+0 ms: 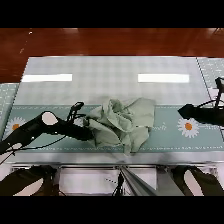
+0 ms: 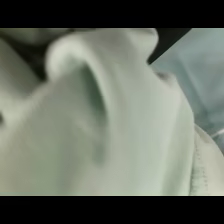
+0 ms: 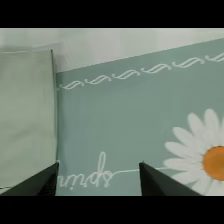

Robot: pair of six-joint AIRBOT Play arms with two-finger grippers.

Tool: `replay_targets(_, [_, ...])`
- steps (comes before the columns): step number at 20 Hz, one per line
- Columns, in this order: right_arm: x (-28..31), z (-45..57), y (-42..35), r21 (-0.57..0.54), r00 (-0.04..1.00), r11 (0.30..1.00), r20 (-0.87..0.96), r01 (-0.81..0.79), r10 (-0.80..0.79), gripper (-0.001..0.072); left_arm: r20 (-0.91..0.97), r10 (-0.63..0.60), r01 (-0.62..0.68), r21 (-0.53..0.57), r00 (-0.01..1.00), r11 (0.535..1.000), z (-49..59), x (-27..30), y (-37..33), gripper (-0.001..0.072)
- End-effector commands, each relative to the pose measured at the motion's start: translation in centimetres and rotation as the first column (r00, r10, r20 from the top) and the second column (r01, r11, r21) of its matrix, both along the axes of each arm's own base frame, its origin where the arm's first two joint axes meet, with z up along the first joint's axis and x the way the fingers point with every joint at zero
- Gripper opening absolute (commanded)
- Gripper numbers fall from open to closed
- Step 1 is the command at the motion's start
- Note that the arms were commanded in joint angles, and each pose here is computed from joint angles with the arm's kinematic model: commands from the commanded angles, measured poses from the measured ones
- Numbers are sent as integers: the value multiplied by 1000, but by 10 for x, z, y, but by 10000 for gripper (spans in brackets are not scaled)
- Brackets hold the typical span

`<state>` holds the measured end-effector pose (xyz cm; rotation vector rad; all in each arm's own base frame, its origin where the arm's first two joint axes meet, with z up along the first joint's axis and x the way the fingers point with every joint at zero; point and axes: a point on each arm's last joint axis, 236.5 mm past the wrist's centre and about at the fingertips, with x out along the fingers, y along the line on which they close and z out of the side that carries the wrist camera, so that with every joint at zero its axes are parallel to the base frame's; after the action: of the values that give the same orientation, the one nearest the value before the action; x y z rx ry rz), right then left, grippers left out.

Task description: Fold the shirts.

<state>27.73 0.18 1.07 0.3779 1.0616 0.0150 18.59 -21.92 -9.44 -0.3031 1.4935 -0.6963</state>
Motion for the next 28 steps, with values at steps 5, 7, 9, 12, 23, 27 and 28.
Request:
replay_targets(5, [-7, -56, 67, 365, 993, 928, -112, 72, -33, 570, 34, -4, 5, -21, 999, 1000, 13, 11, -7, 28])
replay_targets(7, [-7, -69, 86, 385, 991, 922, -134, 34, 20, 569, 47, -4, 5, -26, 999, 1000, 17, 14, -8, 28])
replay_targets(9, [-8, -83, 101, 373, 985, 928, -158, 0, 63, 569, 56, -3, 5, -30, 998, 1000, 20, 16, -9, 28])
replay_targets(12, [-17, -106, 127, 375, 968, 927, -224, -20, 112, 570, 61, 0, 3, -37, 998, 999, 22, 17, -10, 28])
replay_targets(23, [49, -51, 165, 390, 994, 914, 55, -112, 98, 25, 345, 0, 49, -134, 938, 990, 116, 76, -31, 27])
replay_targets(27, [74, 120, 158, 328, 875, 896, 469, -301, 123, 25, 647, 108, 63, -235, 755, 970, 264, 115, -24, 27])
replay_targets(28, [72, 162, 153, 284, 821, 902, 558, -326, 121, 25, 716, 145, 67, -259, 683, 964, 308, 118, -17, 26])
